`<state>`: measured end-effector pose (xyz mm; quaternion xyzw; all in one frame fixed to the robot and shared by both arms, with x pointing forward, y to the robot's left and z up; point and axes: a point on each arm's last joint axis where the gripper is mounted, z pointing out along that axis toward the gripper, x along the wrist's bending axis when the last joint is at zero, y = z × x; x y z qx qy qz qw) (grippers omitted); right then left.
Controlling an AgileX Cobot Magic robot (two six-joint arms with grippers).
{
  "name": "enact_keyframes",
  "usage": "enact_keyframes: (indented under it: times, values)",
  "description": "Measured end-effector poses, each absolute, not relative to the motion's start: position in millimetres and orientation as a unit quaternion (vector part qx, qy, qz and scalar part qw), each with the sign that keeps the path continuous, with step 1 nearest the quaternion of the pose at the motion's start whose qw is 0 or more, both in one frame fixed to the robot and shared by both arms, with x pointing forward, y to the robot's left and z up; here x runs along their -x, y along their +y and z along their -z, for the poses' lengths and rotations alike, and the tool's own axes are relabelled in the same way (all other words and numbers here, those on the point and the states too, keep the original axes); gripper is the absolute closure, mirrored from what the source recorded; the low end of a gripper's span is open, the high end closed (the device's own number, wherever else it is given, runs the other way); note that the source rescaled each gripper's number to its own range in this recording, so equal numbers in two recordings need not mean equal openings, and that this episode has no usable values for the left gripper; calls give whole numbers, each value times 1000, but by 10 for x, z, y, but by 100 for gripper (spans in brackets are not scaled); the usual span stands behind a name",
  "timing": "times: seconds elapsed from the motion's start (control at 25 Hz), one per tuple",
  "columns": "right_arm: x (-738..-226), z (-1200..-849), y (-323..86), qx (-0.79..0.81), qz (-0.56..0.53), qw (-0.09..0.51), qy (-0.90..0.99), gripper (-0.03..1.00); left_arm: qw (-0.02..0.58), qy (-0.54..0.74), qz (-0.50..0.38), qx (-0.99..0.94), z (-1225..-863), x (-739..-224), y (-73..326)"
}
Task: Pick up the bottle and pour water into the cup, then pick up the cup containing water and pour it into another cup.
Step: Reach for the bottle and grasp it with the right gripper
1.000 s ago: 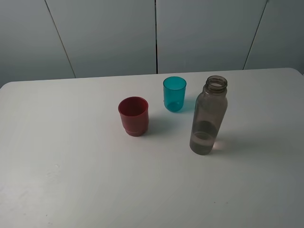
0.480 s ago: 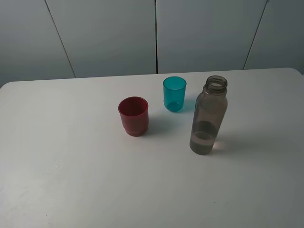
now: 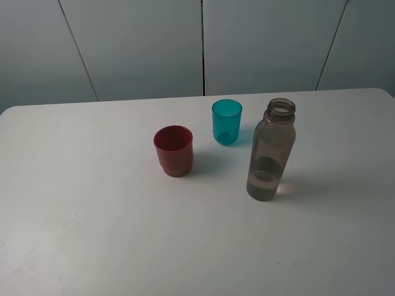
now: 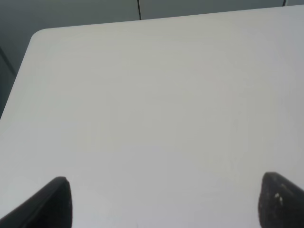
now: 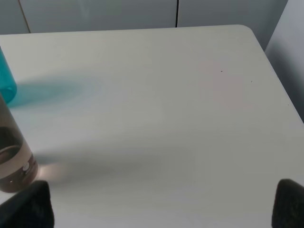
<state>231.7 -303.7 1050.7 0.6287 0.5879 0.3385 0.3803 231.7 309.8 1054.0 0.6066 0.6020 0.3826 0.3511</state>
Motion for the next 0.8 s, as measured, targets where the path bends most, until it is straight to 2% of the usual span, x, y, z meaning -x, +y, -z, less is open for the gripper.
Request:
enact_keyframes:
  times: [0.8]
  values:
    - [-2317,-10507,-3037,-629,-338,380,588,-3,351,602,-383,-607,-10540,-2317,3098]
